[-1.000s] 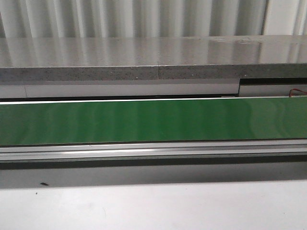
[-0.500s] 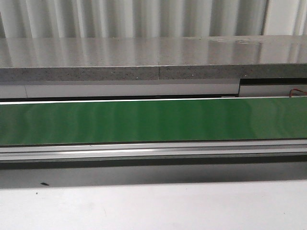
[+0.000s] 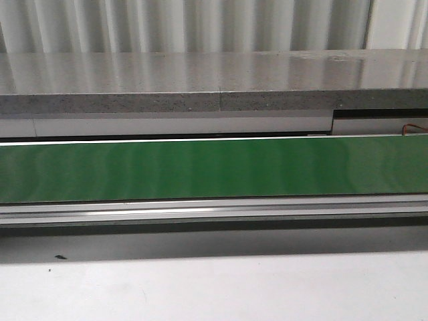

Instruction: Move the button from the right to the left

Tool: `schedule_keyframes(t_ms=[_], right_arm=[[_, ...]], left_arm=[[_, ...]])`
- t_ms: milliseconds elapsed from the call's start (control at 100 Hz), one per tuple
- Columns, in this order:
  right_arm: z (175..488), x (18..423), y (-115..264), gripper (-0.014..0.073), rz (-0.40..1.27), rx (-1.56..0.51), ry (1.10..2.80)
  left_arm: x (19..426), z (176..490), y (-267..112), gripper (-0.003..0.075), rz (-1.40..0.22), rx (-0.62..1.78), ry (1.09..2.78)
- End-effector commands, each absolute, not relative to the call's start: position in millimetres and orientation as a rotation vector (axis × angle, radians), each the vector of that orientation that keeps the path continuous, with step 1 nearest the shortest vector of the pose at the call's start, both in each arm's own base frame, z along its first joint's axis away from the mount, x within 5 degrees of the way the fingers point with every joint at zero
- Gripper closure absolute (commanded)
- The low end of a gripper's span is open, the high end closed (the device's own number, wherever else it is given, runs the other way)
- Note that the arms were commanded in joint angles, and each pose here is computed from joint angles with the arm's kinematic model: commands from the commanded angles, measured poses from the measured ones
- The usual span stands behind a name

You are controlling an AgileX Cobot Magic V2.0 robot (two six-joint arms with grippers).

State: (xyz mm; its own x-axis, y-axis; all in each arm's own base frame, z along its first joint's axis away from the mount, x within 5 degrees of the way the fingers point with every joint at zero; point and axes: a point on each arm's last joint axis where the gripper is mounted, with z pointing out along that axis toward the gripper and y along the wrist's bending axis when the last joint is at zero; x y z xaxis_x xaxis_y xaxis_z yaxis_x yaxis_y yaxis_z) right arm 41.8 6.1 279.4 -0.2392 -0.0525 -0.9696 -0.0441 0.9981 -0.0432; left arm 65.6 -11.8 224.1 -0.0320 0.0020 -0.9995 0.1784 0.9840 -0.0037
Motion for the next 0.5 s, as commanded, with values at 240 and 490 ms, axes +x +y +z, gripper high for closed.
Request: schedule_keyframes(t_ms=[240,490], right_arm=[[293,43,5,0.0663,-0.025,-0.070,1.728],[293,43,5,0.0663,-0.025,-0.070,1.727]], left_arm=[[55,195,-9,0.0741,-0.140,0.117,1.558],[55,193,-9,0.0741,-0.139,0.117,1.581]])
